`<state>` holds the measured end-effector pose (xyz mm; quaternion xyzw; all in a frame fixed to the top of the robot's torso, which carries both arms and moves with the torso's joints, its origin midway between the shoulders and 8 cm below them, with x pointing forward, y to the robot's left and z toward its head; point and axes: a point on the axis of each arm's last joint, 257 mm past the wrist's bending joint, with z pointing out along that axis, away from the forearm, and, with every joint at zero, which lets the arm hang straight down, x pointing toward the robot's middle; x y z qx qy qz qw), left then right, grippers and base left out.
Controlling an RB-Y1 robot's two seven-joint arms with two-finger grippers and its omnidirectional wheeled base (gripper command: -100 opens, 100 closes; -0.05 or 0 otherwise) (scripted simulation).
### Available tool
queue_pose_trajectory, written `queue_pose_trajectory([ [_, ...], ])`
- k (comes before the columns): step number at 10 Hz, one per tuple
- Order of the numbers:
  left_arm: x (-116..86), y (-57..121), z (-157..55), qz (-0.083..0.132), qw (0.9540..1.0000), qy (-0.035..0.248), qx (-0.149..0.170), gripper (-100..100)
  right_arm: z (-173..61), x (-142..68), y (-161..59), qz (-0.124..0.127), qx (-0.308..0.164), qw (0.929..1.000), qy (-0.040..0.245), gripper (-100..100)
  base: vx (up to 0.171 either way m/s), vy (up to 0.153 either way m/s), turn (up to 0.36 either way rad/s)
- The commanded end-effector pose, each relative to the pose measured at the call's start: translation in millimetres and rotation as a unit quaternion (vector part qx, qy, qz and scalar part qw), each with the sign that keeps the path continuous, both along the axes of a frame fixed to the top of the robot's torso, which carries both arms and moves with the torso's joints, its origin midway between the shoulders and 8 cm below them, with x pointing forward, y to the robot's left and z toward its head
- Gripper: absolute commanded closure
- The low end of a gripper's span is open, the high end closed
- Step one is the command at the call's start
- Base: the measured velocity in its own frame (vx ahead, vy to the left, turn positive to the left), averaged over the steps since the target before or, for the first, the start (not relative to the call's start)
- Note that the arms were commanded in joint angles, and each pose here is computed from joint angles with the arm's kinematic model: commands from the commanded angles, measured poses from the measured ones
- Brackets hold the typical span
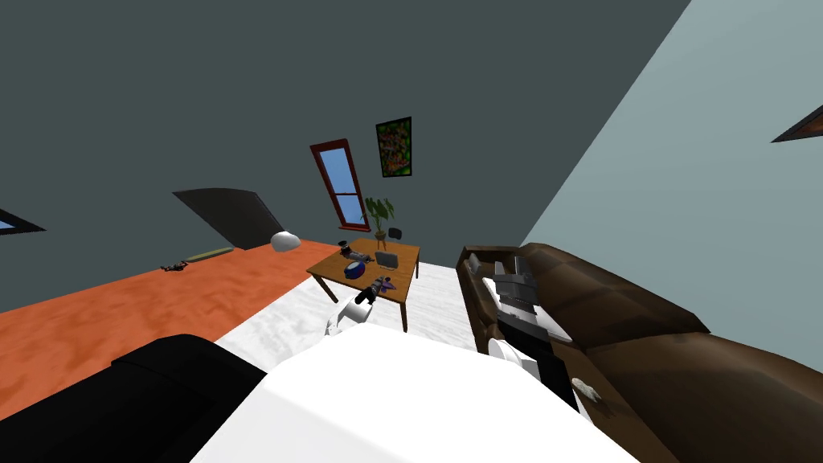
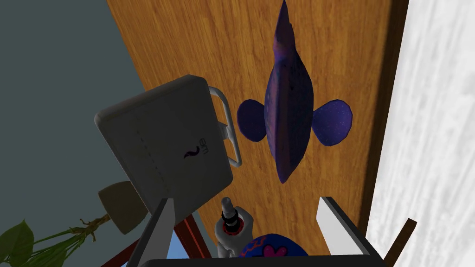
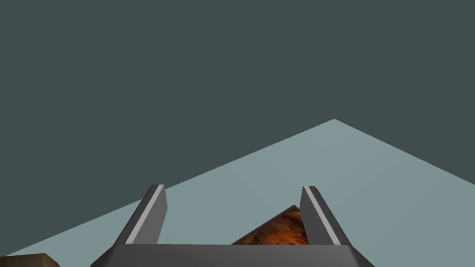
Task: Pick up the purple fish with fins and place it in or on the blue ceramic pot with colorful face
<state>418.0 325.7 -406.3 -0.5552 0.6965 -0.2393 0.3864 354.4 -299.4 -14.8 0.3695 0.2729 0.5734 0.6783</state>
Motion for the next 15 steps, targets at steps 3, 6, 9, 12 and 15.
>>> queue_pose_trajectory([
  [3,-12.5,10.7,-20.6,0.009,0.9989,0.046,0.009,-100,0.0,0.0,0.0,0.0,0.0,1.0,0.0,0,0.014,-0.002,-0.047],
  [6,-13.7,11.4,-23.1,0.011,0.9985,0.052,0.01,0,0.0,0.0,0.0,0.0,0.0,1.0,0.0,0,0.004,-0.001,-0.017],
  [9,-10.6,14.0,-34.8,0.013,0.9985,0.051,0.01,-100,0.0,0.0,0.0,0.0,0.0,1.0,0.0,0,0.037,0.008,-0.019],
  [12,-9.9,14.4,-35.4,0.013,0.9985,0.051,0.01,100,0.0,0.0,0.0,0.0,0.0,1.0,0.0,0,0.017,0.006,-0.005],
  [15,-10.1,14.5,-35.5,0.014,0.9985,0.052,0.01,100,0.0,0.0,0.0,0.0,0.0,1.0,0.0,0,-0.001,0.0,0.004],
])
